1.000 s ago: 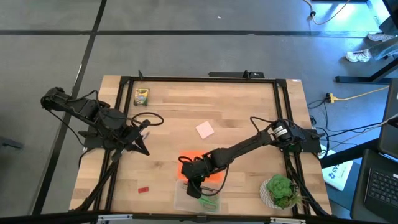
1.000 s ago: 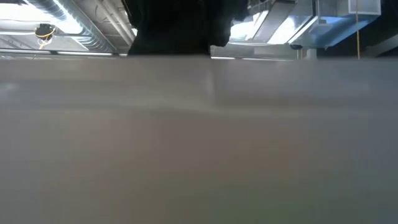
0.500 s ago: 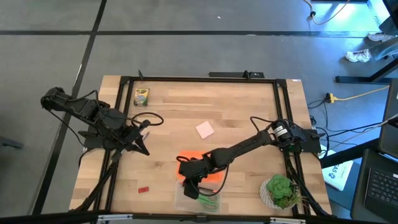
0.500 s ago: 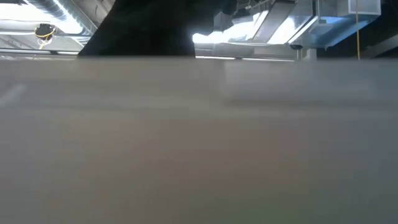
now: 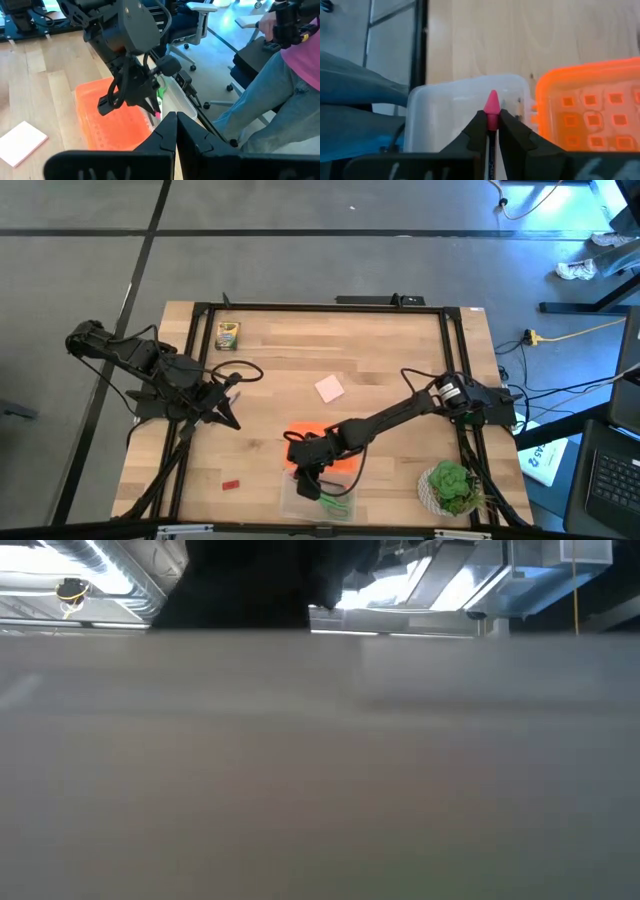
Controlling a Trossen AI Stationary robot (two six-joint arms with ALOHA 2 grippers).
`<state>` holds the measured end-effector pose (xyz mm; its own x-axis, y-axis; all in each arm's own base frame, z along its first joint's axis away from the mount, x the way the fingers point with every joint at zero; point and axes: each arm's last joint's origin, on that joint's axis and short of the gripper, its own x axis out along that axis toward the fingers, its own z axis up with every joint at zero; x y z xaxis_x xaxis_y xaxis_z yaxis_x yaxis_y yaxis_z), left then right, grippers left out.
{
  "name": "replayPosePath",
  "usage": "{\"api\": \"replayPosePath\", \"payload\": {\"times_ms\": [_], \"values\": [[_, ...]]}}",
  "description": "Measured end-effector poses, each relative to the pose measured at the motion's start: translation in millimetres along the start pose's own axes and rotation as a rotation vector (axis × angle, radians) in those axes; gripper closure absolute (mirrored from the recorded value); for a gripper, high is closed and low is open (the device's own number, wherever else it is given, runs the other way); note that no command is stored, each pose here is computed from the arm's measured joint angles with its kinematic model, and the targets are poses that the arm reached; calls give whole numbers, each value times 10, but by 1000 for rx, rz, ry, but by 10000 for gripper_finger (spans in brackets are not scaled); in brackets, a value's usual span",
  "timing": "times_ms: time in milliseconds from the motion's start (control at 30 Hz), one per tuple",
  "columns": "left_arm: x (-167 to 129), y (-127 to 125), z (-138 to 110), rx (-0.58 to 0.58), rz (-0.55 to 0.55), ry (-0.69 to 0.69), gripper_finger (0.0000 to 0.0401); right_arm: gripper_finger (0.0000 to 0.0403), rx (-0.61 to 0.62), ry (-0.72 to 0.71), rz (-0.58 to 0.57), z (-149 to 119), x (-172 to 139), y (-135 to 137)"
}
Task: Pack school essentials
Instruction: Put the dark blue pencil into the orange supply box
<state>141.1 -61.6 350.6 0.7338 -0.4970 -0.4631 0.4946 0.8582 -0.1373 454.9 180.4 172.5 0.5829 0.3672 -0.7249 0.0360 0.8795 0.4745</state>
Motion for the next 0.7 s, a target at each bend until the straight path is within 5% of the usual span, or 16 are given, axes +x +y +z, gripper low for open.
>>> {"api": "replayPosePath", "payload": {"times_ms": [700], "values": [[1, 0, 0, 0, 0, 0, 401, 363, 2, 25, -19, -35, 46, -39]]}}
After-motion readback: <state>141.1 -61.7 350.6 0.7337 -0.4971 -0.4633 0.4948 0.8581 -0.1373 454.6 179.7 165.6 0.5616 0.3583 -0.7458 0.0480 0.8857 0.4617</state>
